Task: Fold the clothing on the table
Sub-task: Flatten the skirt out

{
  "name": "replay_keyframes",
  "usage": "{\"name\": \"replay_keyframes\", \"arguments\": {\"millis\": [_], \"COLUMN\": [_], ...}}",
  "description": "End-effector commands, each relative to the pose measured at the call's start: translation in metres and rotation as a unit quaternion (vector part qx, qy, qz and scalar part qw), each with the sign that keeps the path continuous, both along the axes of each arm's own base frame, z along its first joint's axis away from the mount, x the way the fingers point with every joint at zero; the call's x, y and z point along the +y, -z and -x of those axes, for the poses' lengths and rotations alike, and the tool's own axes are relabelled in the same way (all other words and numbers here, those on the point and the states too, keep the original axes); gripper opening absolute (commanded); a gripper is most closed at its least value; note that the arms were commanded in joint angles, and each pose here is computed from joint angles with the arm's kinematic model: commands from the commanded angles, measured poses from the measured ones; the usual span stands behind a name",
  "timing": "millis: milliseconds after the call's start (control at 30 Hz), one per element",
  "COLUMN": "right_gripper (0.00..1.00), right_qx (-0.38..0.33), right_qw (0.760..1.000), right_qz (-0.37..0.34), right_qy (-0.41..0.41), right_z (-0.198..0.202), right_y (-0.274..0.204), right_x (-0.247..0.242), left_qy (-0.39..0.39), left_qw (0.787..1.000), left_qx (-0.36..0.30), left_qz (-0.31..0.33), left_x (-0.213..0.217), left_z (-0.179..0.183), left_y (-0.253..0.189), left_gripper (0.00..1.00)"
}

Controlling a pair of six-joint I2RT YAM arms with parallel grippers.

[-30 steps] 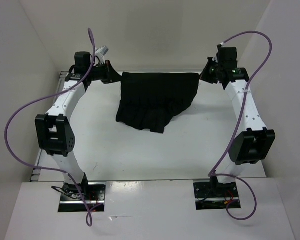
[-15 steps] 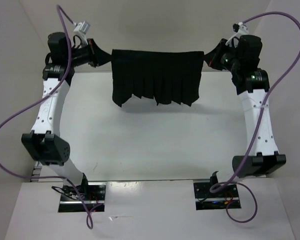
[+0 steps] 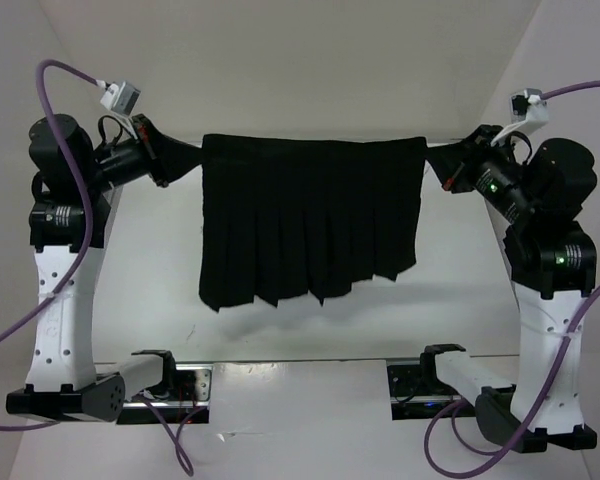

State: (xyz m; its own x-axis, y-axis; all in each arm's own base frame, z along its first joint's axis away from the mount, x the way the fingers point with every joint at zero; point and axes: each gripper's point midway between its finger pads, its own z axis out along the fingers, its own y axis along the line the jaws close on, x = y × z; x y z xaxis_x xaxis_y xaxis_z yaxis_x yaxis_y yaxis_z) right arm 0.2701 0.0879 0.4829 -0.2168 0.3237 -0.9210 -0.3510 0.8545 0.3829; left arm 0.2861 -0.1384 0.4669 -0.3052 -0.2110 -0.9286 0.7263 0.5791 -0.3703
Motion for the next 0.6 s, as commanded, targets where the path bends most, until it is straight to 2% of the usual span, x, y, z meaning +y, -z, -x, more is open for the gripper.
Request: {"name": "replay_keyframes", "arguments": {"millis": [0,67,100,167,200,267,300,367,433,567], "right_gripper": [0.00,0.00,0.00,0.00,0.00,0.00,0.00,0.00,0.00,0.00], "right_qx": [0.035,0.051,0.089,0.122,0.132,0.187,0.209,0.218,0.254,0.245], "right_qw": [0.999,0.998,0.995,0.992,0.991,0.982,0.978,0.976,0.967,0.969], "right_qz": [0.004,-0.001,0.000,-0.013,-0.014,-0.019,-0.019,-0.019,-0.010,-0.003], "right_qy": [0.038,0.043,0.039,0.032,0.022,0.018,0.019,0.019,0.027,0.035], "right_z": [-0.043,-0.069,-0.093,-0.119,-0.133,-0.167,-0.189,-0.212,-0.235,-0.265], "right_y": [0.023,0.041,0.071,0.096,0.109,0.156,0.182,0.195,0.234,0.242], "right_x": [-0.015,-0.016,-0.014,-0.010,-0.007,-0.005,-0.005,-0.005,-0.008,-0.011], "left_qy": [-0.044,-0.048,-0.042,-0.042,-0.042,-0.042,-0.041,-0.034,-0.025,-0.036], "left_qw": [0.998,0.996,0.994,0.992,0.987,0.983,0.976,0.968,0.968,0.967], "left_qx": [0.044,0.069,0.098,0.115,0.155,0.179,0.216,0.248,0.249,0.253], "left_qz": [-0.003,0.001,0.003,0.007,0.008,0.009,0.011,0.008,0.015,0.019], "left_x": [0.016,0.021,0.021,0.023,0.025,0.027,0.029,0.025,0.024,0.023], "left_z": [-0.044,-0.068,-0.088,-0.114,-0.139,-0.164,-0.186,-0.216,-0.232,-0.259], "left_y": [0.024,0.043,0.064,0.083,0.117,0.140,0.176,0.215,0.228,0.243], "left_gripper": [0.00,0.00,0.00,0.00,0.00,0.00,0.00,0.00,0.00,0.00]}}
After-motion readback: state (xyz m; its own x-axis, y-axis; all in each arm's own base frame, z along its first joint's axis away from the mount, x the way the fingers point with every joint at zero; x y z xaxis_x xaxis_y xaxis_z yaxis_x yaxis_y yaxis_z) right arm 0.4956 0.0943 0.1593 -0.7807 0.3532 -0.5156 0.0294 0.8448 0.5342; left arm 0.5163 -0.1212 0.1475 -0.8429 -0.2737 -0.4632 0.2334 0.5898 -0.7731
